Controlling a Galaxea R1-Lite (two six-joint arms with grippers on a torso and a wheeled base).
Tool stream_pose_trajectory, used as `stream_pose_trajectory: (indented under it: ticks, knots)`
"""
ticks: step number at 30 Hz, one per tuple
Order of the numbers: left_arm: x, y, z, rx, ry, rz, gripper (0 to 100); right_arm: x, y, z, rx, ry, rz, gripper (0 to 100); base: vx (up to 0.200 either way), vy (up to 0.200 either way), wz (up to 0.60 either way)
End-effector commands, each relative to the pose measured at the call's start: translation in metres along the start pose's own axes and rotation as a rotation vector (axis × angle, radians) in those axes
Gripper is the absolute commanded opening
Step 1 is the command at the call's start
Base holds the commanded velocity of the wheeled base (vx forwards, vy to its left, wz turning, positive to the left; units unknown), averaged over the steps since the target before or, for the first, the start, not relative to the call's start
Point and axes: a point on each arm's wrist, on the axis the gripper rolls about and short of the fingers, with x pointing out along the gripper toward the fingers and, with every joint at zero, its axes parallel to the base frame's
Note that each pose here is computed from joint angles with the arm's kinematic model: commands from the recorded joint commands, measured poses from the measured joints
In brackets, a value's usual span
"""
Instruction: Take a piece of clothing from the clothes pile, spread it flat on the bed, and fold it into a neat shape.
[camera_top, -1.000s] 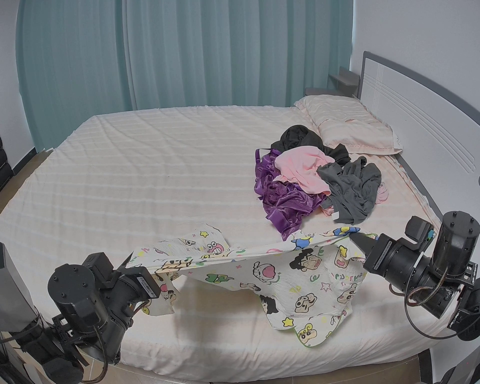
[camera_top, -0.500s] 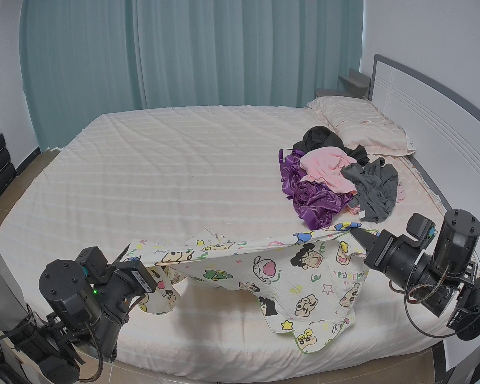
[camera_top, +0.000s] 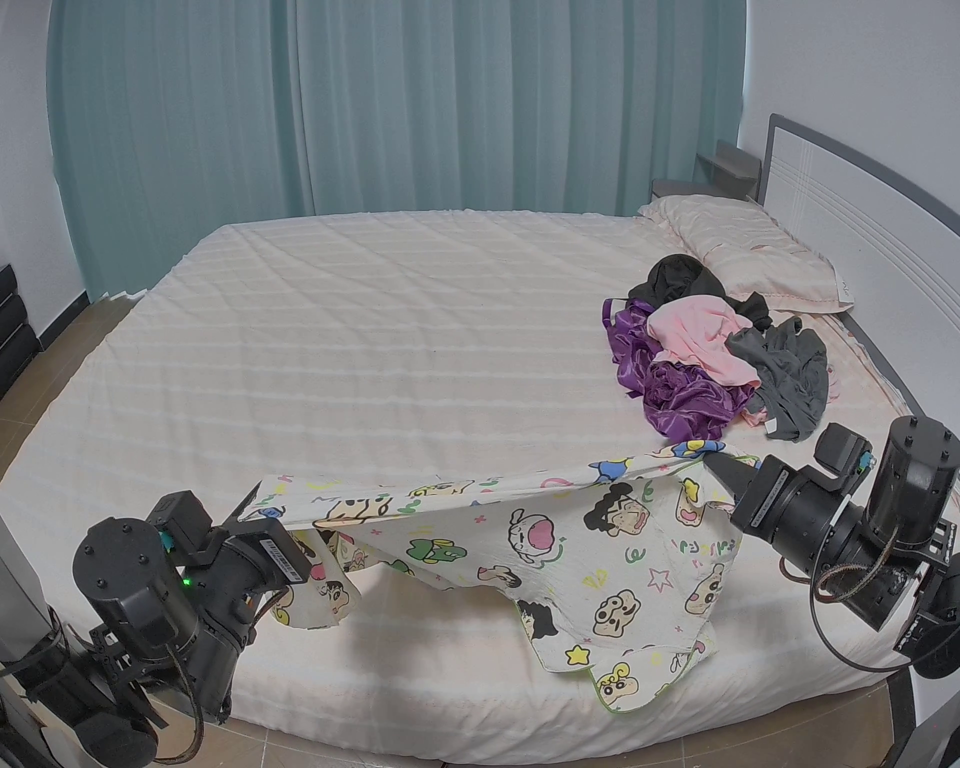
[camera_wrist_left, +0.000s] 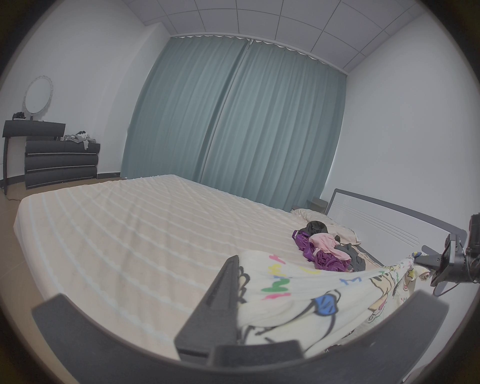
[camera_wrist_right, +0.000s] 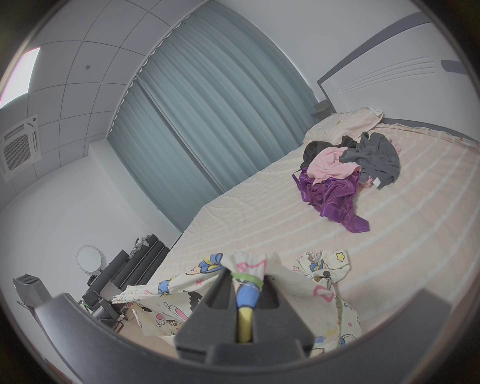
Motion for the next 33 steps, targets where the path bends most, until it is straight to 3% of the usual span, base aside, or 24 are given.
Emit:
stream_pose_trajectory:
  ticks: [1, 14, 29, 33]
  knots:
    - [-0.0004, -0.0005, 0.0027, -0.014, -0.017, -0.006, 0, -0.0001, 0.0002, 0.0002, 0.000, 0.000, 0.002, 0, 0.000, 0.200, 0.00]
    - [-0.0015, -0.0005, 0.0038, -0.016, -0.020, -0.009, 0, -0.0009, -0.0010, 0.0039, 0.001, -0.016, -0.002, 0, 0.000, 0.200, 0.00]
    - [-0.0033, -0.0005, 0.0001, 0.007, -0.002, -0.016, 0, -0.0017, -0.0031, 0.0043, 0.002, -0.016, -0.008, 0, 0.000, 0.000, 0.00]
    - [-0.0034, -0.0005, 0.0004, 0.006, -0.003, -0.017, 0, -0.0020, -0.0030, 0.0045, 0.002, -0.016, -0.006, 0, -0.200, 0.000, 0.00]
